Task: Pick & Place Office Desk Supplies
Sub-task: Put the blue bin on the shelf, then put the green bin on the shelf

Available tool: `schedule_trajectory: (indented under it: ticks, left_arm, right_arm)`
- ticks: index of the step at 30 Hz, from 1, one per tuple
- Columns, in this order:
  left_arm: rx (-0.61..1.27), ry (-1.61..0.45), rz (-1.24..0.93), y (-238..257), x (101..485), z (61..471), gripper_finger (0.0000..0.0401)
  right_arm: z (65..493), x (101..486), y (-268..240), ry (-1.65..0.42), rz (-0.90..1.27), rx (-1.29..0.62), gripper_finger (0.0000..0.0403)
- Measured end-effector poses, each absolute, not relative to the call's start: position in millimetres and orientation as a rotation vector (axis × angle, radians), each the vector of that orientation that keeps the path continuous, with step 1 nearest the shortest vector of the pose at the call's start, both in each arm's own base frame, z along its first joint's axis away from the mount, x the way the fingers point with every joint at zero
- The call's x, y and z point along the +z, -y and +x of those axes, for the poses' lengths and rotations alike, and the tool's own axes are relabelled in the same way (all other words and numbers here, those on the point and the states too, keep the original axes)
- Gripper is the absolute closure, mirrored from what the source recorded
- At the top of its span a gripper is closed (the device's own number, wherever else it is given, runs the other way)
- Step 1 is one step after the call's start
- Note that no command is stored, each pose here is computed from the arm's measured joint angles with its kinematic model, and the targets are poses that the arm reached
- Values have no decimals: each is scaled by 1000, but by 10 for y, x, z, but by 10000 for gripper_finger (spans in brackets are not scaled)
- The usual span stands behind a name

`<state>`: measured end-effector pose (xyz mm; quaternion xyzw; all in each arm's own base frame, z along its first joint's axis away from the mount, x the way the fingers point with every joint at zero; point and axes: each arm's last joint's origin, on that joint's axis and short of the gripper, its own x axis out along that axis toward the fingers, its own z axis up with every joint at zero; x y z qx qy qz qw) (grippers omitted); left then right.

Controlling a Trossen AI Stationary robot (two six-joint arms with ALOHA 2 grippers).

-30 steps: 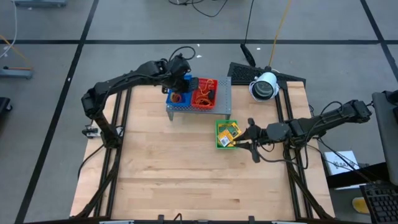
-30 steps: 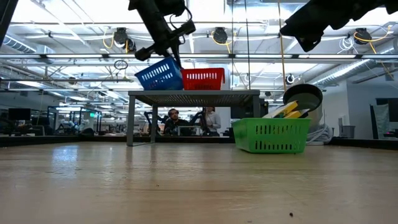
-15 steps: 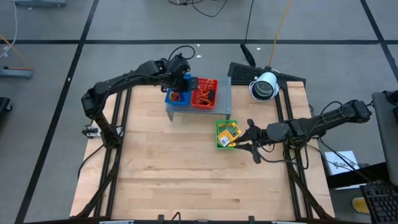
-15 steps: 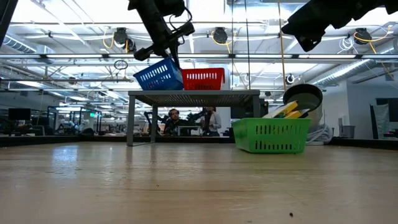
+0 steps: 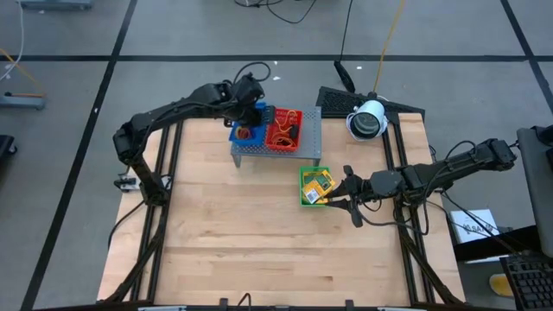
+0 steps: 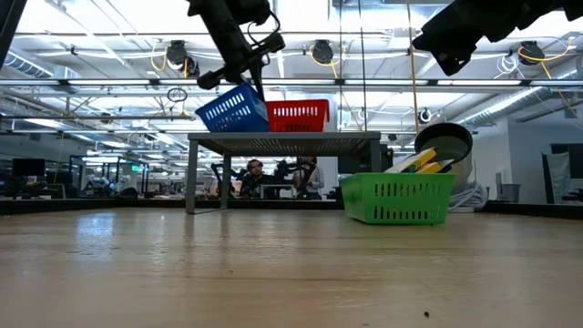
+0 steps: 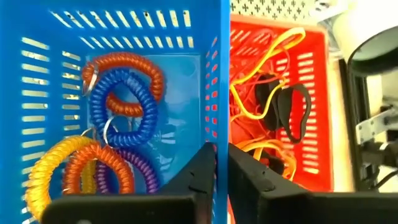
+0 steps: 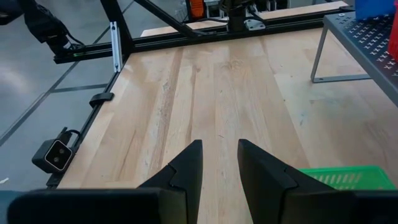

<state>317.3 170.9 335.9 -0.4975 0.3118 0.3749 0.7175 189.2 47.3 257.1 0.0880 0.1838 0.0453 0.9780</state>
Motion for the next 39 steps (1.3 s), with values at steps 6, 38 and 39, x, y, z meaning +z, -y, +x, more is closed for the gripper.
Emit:
schedule_trajectory:
  ticks: [6, 38, 39]
  left_arm:
    - [836, -602, -1164, -1732, 3395, 3215, 319]
    - [-12, -693, -334, -381, 3541, 3771, 256]
    - [-18, -693, -291, -301, 3541, 3780, 256]
  right_arm:
    - [1892, 2571, -473, -370, 177, 91, 312]
    - [1982, 2498, -538, -680, 20, 90, 312]
    - [2040, 2466, -548, -717, 13, 82, 312]
